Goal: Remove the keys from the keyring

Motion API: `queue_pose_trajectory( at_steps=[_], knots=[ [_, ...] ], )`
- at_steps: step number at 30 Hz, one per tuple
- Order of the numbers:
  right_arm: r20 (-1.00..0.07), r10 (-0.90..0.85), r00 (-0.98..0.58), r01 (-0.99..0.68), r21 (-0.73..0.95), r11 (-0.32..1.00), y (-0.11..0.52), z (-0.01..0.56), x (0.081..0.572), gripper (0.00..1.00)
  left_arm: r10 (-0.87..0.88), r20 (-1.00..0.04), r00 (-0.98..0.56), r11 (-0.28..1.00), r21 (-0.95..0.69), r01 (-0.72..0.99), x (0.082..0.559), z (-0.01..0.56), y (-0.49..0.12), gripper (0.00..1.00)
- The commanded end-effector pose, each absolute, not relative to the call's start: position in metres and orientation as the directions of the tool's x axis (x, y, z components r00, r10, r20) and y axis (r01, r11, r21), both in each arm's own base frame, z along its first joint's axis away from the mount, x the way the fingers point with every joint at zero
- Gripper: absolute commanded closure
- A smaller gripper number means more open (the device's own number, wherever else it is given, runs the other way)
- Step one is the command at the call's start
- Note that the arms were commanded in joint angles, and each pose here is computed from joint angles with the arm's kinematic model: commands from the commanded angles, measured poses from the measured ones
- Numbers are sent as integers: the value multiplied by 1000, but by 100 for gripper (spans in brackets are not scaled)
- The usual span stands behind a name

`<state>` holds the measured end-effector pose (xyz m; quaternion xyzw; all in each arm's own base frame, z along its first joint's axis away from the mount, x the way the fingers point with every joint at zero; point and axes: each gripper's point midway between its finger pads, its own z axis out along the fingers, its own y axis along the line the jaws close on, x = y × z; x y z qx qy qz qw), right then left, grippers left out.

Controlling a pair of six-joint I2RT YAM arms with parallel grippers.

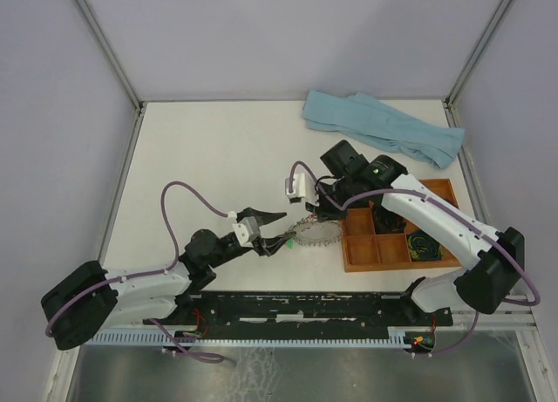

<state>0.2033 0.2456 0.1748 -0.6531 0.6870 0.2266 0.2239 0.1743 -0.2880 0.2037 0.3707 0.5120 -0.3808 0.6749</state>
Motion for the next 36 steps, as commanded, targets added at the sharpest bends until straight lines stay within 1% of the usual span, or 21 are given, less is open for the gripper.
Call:
queue_pose_trajectory(
  at_steps=[1, 4, 7, 9, 11, 14, 15, 21, 27, 31, 36],
  knots=[
    [-505, -815, 283, -939, -320, -127, 239, 214, 224, 99, -195, -901, 386, 420, 279, 863, 175, 241, -299, 41],
    [-414, -810, 415, -881, -406, -244, 242, 222, 231, 99, -218, -881, 420, 420, 304, 855, 176, 244, -303, 43],
    [-318, -803, 504, -821, -467, -330, 244, 230, 244, 99, -232, -861, 453, 441, 322, 838, 182, 248, -305, 46],
    [-264, -809, 525, -800, -476, -364, 243, 232, 252, 99, -238, -848, 473, 464, 328, 823, 187, 250, -305, 47],
    [-235, -825, 514, -801, -477, -363, 244, 235, 258, 99, -249, -837, 488, 479, 331, 813, 190, 249, -304, 49],
    [-238, -839, 488, -820, -455, -348, 246, 231, 259, 99, -282, -818, 502, 488, 329, 809, 192, 253, -302, 51],
    [-247, -837, 489, -829, -430, -357, 248, 223, 253, 99, -282, -826, 488, 480, 319, 817, 195, 248, -305, 54],
    [-271, -842, 467, -852, -394, -345, 251, 214, 246, 99, -278, -840, 466, 484, 297, 823, 200, 244, -308, 58],
    [-296, -834, 466, -859, -375, -347, 252, 206, 239, 99, -320, -852, 415, 471, 237, 850, 197, 248, -306, 58],
    [-306, -829, 468, -861, -367, -351, 251, 202, 236, 99, -362, -855, 372, 463, 181, 868, 194, 255, -304, 56],
    [-332, -814, 477, -860, -368, -354, 252, 205, 230, 99, -388, -859, 334, 484, 118, 867, 198, 258, -298, 55]
  ],
)
